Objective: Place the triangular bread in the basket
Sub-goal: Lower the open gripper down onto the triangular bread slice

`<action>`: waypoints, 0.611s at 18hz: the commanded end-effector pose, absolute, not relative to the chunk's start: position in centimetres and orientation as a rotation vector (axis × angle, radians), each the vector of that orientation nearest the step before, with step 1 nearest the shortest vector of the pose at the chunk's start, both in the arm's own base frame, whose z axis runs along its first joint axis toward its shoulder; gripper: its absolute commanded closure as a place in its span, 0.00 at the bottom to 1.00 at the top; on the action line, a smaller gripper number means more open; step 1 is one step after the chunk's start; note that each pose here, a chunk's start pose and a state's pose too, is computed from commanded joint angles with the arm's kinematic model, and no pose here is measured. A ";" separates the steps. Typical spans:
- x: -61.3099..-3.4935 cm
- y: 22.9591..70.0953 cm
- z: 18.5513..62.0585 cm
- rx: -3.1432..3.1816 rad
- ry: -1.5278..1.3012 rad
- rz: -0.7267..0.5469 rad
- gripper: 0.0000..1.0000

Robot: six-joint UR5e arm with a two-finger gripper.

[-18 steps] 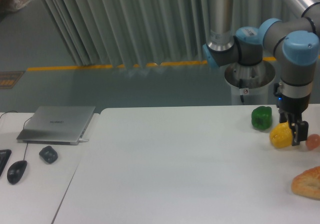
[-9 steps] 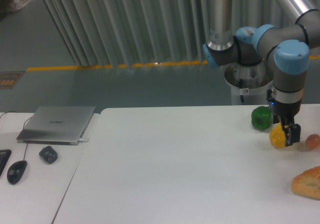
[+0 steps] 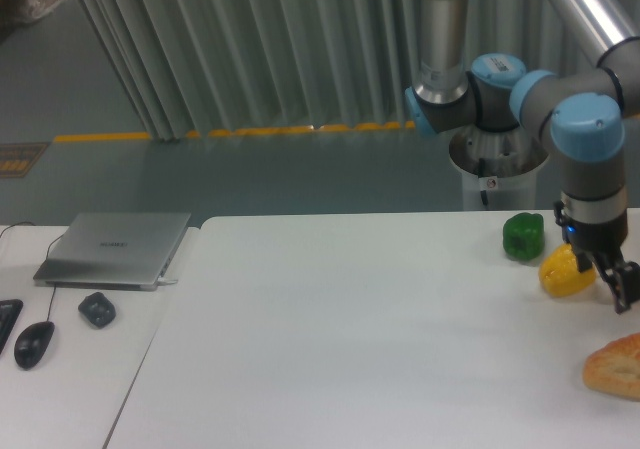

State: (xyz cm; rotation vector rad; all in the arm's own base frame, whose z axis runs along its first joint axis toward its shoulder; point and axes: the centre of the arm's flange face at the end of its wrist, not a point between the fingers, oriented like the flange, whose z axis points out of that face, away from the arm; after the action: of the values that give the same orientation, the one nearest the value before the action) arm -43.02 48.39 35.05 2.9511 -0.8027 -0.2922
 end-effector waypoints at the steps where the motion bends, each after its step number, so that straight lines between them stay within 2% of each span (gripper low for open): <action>1: -43.3 48.6 34.3 2.942 -0.800 -0.281 0.00; 6: -46.4 50.3 28.0 2.883 -0.789 -0.257 0.00; 11: -46.3 50.5 27.5 2.868 -0.788 -0.247 0.00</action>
State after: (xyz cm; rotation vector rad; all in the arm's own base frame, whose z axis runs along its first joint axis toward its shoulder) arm -46.27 50.53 27.50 2.8680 -0.7881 -0.2475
